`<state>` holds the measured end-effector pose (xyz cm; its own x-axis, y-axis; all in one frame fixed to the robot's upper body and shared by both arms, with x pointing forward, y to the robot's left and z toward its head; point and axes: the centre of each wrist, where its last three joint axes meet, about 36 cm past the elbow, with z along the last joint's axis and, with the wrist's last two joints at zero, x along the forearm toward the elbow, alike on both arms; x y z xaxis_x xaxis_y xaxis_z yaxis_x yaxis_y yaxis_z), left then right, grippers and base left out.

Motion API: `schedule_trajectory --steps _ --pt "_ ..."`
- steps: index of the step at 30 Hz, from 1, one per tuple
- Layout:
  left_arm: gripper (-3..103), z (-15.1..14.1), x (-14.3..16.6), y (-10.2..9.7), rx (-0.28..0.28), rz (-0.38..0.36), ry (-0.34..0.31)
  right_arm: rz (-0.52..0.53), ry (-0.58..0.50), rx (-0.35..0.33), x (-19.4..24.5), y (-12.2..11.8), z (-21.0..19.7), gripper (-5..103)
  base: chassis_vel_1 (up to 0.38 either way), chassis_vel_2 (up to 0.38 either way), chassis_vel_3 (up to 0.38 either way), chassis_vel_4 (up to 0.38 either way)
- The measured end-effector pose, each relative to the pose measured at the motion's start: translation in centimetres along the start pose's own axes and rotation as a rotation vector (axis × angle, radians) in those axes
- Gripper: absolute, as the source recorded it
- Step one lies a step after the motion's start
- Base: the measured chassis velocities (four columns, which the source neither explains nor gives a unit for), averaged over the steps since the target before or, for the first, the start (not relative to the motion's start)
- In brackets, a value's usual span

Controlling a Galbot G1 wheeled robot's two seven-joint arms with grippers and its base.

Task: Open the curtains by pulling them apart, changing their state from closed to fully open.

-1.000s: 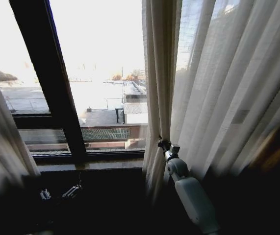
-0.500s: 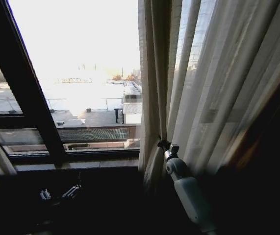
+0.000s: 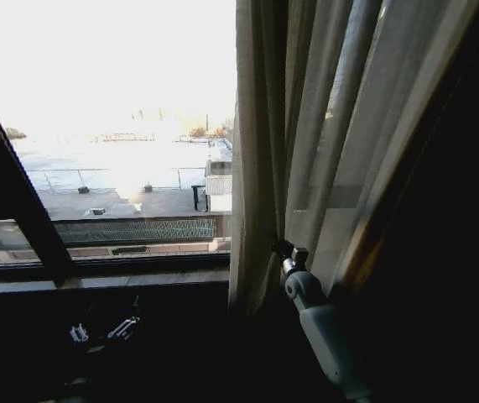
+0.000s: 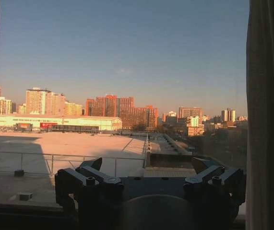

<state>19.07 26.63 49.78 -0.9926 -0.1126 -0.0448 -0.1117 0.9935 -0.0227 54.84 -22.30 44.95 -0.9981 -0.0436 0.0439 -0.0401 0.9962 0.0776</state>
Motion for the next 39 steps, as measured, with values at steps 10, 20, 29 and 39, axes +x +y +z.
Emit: schedule_trajectory --steps 10,20,29,39 --pt "100 0.0 0.0 0.0 0.0 0.001 -0.002 0.0 -0.004 0.001 0.1 0.0 -0.1 0 -0.345 -0.372 0.344 0.377" --pt "100 0.0 -0.1 0.0 0.001 0.004 -0.003 -0.005 -0.001 0.026 0.9 0.2 0.4 14 -0.318 -0.336 0.326 0.341" --pt "100 -0.1 -0.2 0.2 0.002 0.007 -0.007 -0.013 -0.007 0.04 2.6 0.3 0.0 46 -0.07 -0.088 0.101 0.086" --pt "100 -0.6 -1.0 0.6 0.0 -0.018 -0.015 -0.066 0.052 0.058 9.9 0.3 0.8 79 0.026 0.021 -0.021 -0.023"
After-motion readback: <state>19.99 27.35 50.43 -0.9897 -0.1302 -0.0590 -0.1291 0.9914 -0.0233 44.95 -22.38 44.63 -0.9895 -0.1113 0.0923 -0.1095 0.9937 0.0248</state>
